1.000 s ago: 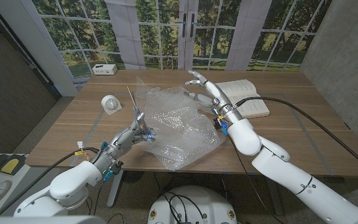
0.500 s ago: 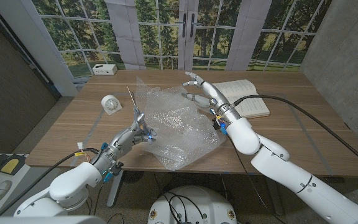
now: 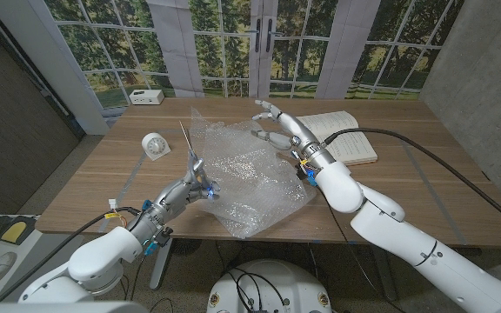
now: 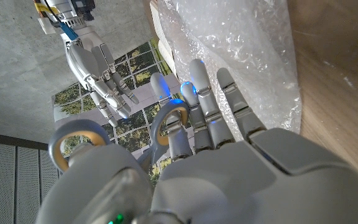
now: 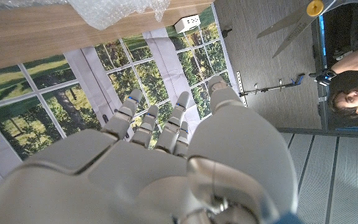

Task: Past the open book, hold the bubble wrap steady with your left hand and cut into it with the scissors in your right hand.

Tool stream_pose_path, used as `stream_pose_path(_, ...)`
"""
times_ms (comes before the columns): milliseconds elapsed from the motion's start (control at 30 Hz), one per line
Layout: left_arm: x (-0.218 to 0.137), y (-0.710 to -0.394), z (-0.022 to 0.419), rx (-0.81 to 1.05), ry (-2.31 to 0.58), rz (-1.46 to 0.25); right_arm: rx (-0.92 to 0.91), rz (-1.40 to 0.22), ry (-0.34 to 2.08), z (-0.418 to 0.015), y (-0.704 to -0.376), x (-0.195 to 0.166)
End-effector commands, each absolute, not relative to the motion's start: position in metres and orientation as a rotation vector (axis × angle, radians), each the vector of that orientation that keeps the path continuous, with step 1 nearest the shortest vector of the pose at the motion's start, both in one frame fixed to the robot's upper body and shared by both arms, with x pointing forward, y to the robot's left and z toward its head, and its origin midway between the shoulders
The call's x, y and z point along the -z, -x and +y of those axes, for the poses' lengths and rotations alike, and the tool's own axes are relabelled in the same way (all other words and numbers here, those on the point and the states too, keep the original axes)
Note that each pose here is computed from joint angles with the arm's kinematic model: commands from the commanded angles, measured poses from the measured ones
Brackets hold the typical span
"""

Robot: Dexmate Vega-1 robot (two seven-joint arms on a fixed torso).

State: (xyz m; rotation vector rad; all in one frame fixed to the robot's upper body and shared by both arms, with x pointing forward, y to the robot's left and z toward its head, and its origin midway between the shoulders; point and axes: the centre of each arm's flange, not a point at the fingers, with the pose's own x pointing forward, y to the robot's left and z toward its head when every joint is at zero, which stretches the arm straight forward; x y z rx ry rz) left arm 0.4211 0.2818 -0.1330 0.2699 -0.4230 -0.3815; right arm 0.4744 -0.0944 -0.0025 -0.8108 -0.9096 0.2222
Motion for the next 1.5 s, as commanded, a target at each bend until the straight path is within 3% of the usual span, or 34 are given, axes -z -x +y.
stream_pose_path(33, 0.133, -0.421, 0.280, 0.410, -0.284, -0.421, -0.218, -0.924, 0.880, -0.088, -0.471, -0.005)
stream_pose_path(1500, 0.135, -0.421, 0.280, 0.419, -0.282, -0.426, -0.138, -0.945, 1.066, -0.058, -0.478, -0.005)
